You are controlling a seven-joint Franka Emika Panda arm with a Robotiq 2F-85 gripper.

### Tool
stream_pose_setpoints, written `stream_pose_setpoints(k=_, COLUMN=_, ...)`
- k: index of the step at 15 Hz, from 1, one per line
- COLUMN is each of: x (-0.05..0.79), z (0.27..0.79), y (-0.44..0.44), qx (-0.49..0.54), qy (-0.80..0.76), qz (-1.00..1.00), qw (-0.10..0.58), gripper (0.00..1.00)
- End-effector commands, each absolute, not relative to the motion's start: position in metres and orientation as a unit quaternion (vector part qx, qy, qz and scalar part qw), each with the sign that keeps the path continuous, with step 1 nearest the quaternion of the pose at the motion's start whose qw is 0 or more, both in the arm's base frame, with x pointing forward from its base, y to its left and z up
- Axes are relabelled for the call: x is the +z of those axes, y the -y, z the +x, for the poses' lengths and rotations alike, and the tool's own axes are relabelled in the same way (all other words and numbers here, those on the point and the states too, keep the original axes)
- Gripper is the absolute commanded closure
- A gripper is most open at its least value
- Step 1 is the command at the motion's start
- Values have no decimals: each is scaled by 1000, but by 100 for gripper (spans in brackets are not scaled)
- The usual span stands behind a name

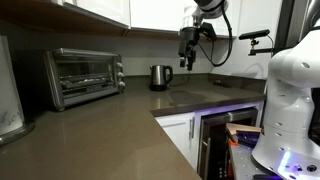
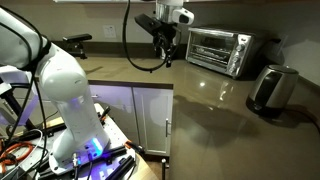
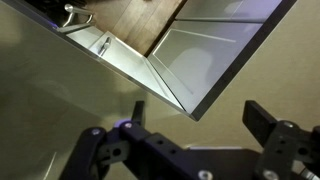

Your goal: Open the door of the oven

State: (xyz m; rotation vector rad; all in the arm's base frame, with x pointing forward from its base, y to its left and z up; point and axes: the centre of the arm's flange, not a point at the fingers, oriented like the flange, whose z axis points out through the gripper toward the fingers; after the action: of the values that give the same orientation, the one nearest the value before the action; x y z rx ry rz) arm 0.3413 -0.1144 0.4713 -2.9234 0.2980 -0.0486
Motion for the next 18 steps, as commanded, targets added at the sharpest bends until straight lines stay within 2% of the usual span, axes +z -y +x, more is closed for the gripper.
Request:
stream_pose_setpoints(k=1, x=471, z=341, y=114, qx=-16, qy=-101, qz=-990, qw=101, gripper=0)
stream_pose_setpoints(k=8, x=479, z=372, y=123, qx=-22, qy=-75, qz=-993, qw=91, gripper=0)
stream_pose_setpoints(k=9, x=475, z=353, y=116, qx=-19, qy=-96, qz=-991, qw=95, gripper=0)
stream_pose_setpoints(k=13, x=481, z=369, y=124, qx=-29, qy=-93, qz=-992, qw=83, gripper=0)
stream_pose_setpoints(k=18, x=500, z=408, y=132, qx=-99, qy=-89, qz=-989, qw=64, gripper=0)
